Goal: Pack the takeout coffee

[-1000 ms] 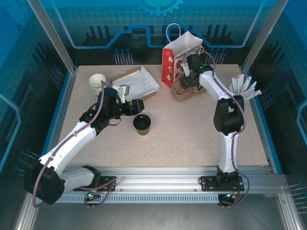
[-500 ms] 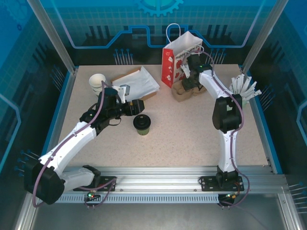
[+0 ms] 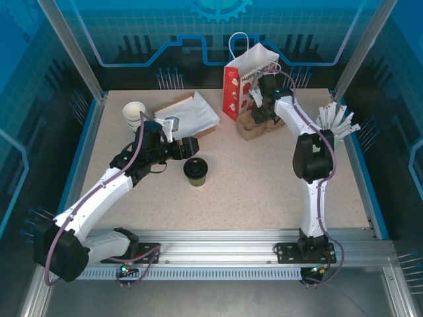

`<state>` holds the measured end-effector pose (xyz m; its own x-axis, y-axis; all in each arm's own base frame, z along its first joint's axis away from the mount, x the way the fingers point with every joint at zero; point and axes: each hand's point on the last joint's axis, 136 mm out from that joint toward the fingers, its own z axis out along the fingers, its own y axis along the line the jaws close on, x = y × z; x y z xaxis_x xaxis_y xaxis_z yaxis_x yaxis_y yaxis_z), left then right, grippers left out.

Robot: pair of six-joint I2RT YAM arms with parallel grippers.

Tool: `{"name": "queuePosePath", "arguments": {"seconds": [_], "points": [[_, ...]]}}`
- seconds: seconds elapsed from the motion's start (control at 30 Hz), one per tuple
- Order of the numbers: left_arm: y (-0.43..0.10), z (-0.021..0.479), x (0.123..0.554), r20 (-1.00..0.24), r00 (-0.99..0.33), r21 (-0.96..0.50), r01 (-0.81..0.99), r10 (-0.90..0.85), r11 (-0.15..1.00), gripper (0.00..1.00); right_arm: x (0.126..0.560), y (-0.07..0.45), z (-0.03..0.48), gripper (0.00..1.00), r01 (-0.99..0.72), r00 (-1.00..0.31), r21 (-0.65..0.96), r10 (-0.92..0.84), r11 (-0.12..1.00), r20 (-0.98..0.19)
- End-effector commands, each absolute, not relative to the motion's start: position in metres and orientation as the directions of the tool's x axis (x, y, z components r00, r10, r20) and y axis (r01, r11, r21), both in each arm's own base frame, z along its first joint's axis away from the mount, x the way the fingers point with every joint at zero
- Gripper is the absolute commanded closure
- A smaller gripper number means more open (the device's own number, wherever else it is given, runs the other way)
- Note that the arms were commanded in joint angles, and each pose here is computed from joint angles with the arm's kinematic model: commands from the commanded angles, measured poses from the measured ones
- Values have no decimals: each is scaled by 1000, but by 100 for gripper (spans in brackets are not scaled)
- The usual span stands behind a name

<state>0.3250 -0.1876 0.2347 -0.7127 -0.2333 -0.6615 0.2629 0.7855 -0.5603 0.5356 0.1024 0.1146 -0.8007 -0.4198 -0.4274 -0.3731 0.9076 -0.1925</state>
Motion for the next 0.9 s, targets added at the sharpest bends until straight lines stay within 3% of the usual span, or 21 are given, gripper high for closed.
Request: {"name": "queuePosePath", "arguments": {"seconds": [0.0, 0.87], "points": [[-191, 233, 322, -661, -716, -563, 274, -226, 780, 24, 537, 94, 148, 56, -358, -781, -191, -405, 914, -475], [-187, 226, 319, -664, -717, -545, 273, -210, 793, 23, 538, 87, 147, 51, -361, -795, -266, -444, 894, -414]]}}
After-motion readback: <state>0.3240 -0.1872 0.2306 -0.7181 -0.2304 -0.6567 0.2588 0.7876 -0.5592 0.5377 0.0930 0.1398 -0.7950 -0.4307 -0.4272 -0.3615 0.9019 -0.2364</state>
